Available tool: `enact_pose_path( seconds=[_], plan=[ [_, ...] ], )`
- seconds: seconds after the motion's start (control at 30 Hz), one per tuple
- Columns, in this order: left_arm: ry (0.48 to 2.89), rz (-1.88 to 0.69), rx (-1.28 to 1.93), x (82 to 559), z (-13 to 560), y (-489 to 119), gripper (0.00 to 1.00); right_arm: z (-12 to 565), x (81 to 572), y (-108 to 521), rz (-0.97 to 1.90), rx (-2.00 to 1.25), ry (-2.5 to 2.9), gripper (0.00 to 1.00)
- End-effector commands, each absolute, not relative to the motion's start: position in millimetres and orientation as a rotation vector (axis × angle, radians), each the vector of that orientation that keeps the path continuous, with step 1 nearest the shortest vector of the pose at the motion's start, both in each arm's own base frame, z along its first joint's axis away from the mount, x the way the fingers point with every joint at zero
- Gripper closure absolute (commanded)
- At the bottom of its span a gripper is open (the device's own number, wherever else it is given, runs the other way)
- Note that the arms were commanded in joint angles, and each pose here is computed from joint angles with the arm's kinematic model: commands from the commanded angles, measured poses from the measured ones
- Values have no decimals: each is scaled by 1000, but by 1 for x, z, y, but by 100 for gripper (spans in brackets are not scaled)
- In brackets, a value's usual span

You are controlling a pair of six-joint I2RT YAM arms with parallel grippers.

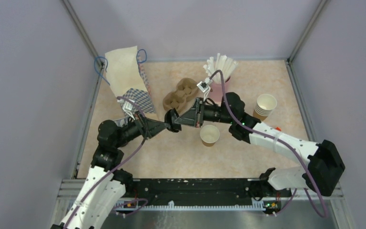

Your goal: Pack the takeout coffee

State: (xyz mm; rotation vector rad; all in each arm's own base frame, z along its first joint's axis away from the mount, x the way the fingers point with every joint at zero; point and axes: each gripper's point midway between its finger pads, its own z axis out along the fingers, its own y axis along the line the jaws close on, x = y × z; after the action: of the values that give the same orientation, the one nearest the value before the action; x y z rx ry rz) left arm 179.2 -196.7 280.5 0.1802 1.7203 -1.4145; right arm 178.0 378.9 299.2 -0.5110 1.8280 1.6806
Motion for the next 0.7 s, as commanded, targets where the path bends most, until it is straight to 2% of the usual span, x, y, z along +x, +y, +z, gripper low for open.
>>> enact_pose_path(
  seconds=[0.0,0.37,0.57,0.67],
  plan=[
    [1648,-1370,203,180,301,-192,81,337,177,365,1703,-508,1685,100],
    [1685,-1253,23,187,304,-172,82,347,181,348,1618,-463,1667,100],
    [1796,-942,-556,192,285,-104,82,356,189,327,1491,-387,1654,100],
    [1727,-806,-806,179,278,-64,83,363,188,319,1458,-374,1632,100]
  ],
)
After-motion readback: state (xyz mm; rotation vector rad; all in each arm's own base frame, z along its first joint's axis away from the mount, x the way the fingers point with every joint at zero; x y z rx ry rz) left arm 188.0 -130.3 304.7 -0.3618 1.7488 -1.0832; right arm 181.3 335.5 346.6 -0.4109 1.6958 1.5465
